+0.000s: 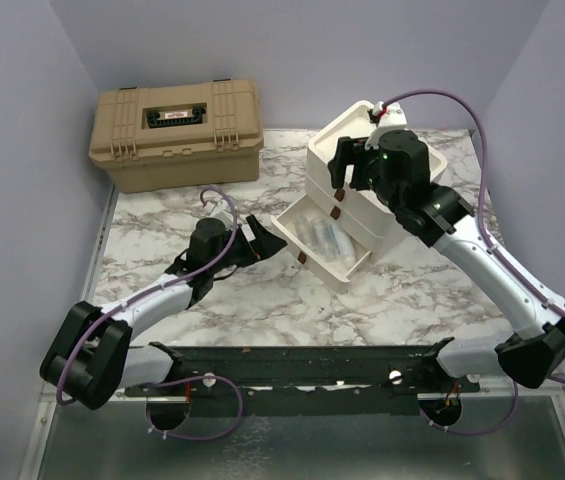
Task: Organize the makeup
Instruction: Place the makeup in the drawer, then close the drawer in the storage box.
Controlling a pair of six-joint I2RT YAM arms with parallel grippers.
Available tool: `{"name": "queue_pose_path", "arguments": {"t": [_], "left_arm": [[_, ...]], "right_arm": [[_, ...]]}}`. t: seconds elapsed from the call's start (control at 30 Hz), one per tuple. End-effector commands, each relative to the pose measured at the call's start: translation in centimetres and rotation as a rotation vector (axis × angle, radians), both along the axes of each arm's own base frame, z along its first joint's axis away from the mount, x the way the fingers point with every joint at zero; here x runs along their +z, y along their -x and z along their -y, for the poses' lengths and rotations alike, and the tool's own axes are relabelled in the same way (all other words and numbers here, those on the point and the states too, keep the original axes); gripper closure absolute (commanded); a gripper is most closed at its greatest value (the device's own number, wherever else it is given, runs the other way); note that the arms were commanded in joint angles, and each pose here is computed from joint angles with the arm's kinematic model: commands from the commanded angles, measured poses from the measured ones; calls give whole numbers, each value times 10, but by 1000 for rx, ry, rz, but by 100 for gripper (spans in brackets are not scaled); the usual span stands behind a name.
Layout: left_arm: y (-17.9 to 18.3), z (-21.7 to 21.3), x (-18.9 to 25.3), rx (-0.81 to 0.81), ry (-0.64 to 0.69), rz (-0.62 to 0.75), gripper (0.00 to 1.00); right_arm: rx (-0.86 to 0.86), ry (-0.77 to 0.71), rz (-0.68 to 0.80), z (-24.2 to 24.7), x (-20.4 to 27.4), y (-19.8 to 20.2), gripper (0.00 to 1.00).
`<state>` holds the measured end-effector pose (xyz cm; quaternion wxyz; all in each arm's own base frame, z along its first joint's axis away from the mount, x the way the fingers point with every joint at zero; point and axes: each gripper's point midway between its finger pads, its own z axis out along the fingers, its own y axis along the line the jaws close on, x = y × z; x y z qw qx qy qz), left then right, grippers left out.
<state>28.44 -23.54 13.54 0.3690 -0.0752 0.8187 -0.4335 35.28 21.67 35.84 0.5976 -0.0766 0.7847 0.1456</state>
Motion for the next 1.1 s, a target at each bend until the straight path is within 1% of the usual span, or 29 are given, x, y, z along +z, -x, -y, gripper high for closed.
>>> {"name": "queue_pose_path", "arguments": {"t": [0.0,0.07,0.13,0.2,0.27,0.33,0.5,0.63,0.73,0.8,0.87,0.9,1.03,1.07], "left_arm": [[1,27,10,-64,68,38,9],[0,32,6,-72,53,37,9],[-1,33,1,-66,31,43,9],[-1,31,-3,-47,21,60,9],[1,32,-3,-39,31,85,9],[3,36,-4,-42,40,100,9],[10,48,-19,-125,-1,109,9],[16,62,-25,-215,-11,131,9],[16,69,-26,-243,-15,151,9],[15,71,-25,-246,-13,167,9],[15,74,-26,-254,-13,178,12],[14,74,-27,-255,-16,178,14],[9,79,-34,-262,-27,173,31],[6,77,-37,-236,-31,167,33]], "right_arm": [[-60,28,-180,17,-55,-12,17],[6,3,-192,10,-62,-10,17],[25,-10,-213,9,-70,-12,16],[8,-6,-241,13,-80,-15,16],[-28,6,-275,21,-92,-19,16],[-28,-1,-301,24,-100,-20,16],[21,-31,-333,22,-109,-19,15],[72,-23,-389,16,-121,-14,15],[108,-21,-440,11,-131,-6,15],[139,-29,-449,7,-135,-2,15],[164,-33,-451,4,-134,0,15],[168,-38,-450,3,-133,1,15],[227,-62,-448,-6,-128,5,15],[243,-64,-453,-8,-127,7,15]]}}
